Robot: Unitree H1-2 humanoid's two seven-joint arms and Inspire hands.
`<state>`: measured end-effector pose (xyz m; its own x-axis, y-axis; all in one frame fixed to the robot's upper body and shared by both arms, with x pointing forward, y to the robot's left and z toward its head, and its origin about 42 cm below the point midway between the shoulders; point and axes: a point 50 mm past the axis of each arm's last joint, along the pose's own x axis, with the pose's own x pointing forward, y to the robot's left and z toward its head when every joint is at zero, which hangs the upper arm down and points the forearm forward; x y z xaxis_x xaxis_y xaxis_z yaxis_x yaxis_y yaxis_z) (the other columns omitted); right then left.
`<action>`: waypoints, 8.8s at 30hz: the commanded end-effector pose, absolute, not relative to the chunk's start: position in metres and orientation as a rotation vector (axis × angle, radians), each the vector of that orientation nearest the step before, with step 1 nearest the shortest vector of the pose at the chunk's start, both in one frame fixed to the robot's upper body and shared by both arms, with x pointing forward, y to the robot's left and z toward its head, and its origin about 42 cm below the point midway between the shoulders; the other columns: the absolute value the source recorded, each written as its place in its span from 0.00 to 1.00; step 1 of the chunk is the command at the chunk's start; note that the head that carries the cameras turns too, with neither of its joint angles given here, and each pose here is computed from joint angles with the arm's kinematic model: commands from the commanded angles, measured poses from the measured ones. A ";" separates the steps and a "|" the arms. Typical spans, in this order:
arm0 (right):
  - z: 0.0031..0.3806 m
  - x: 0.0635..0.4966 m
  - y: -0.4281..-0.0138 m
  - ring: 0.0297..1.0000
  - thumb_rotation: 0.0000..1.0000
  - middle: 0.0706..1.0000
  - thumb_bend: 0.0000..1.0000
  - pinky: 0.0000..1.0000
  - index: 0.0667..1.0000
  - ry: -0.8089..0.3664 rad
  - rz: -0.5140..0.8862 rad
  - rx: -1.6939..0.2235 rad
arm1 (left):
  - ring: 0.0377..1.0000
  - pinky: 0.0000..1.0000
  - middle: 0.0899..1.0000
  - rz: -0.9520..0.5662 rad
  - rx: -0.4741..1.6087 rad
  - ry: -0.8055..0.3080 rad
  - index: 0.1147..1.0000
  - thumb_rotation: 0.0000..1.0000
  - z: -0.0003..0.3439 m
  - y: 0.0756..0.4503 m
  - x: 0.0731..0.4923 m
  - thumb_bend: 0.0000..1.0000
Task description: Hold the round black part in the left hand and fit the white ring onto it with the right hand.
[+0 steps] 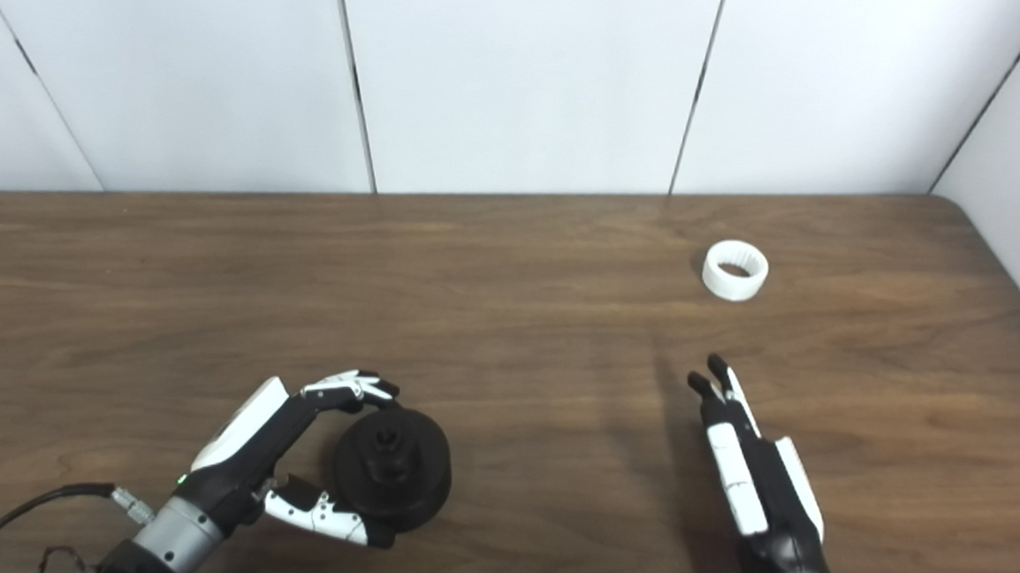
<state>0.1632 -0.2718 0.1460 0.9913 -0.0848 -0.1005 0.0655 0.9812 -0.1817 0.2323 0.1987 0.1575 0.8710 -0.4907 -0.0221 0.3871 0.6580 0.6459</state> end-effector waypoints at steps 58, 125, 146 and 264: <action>0.175 0.175 -0.270 1.00 1.00 0.94 0.64 1.00 0.99 0.017 -0.091 -0.144 | 0.93 0.94 0.83 -0.528 0.914 -0.004 0.42 0.06 0.112 0.192 0.230 0.52; 0.277 0.413 -0.371 1.00 0.30 0.99 0.90 0.98 0.88 0.283 -0.058 -1.252 | 0.91 0.84 0.82 -0.530 0.937 0.000 0.42 0.06 0.104 0.208 0.223 0.52; 0.260 0.440 -0.367 1.00 0.32 0.96 0.92 0.99 0.89 0.386 -0.007 -1.293 | 0.92 0.84 0.82 -0.528 0.940 -0.002 0.42 0.06 0.105 0.210 0.218 0.52; 0.246 0.431 -0.358 0.90 0.13 0.80 0.52 0.84 0.45 0.152 -0.004 -1.360 | 0.88 0.82 0.81 -0.544 1.063 -0.061 0.42 0.06 0.111 0.199 0.213 0.52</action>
